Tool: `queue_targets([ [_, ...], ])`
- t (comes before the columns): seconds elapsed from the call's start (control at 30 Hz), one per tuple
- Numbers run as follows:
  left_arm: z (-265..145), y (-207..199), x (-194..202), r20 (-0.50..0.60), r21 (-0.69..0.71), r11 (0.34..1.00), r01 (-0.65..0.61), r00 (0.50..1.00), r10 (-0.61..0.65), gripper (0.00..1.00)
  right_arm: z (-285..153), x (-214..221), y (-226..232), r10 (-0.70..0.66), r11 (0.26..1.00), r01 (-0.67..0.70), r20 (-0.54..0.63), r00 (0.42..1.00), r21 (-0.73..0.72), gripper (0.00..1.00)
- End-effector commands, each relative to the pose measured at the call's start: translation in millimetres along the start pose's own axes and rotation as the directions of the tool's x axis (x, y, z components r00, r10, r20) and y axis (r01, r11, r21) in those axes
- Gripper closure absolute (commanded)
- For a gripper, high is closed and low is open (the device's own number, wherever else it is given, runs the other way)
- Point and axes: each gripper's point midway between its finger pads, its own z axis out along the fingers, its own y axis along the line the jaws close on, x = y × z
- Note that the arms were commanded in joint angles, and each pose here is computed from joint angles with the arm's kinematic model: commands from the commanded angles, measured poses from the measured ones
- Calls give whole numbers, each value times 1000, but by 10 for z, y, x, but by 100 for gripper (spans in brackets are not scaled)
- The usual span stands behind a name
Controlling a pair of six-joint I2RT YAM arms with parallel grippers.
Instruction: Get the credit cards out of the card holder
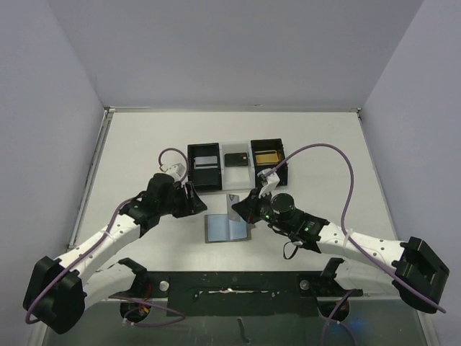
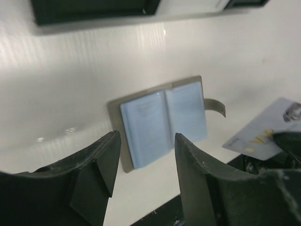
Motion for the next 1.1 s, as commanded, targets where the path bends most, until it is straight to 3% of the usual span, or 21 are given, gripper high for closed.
queue_targets([
  [0.0,-220,70,-415,91,-36,998,-52,994,55,49,-55,-414,127,-160,987,159,209,965,24,100],
  [0.23,-621,201,-919,257,-173,978,-115,953,157,38,-176,-533,239,-372,928,355,284,883,111,100],
  [0.33,-825,294,-1112,344,-252,960,-120,916,205,27,-206,-562,209,-451,892,422,267,852,161,100],
  [0.53,-1076,630,-1358,406,-392,916,-88,876,259,19,-293,-726,138,-555,829,502,242,796,248,100],
  [0.7,-1173,987,-1441,438,-445,895,4,873,214,18,-334,-895,-3,-582,798,504,203,787,331,100],
  [0.87,-1198,980,-1460,468,-432,902,24,860,201,18,-289,-1121,-164,-518,839,448,199,832,309,100],
  [1.07,-1196,984,-1439,473,-426,904,39,861,185,18,-182,-1375,-51,-570,817,513,239,786,262,100],
])
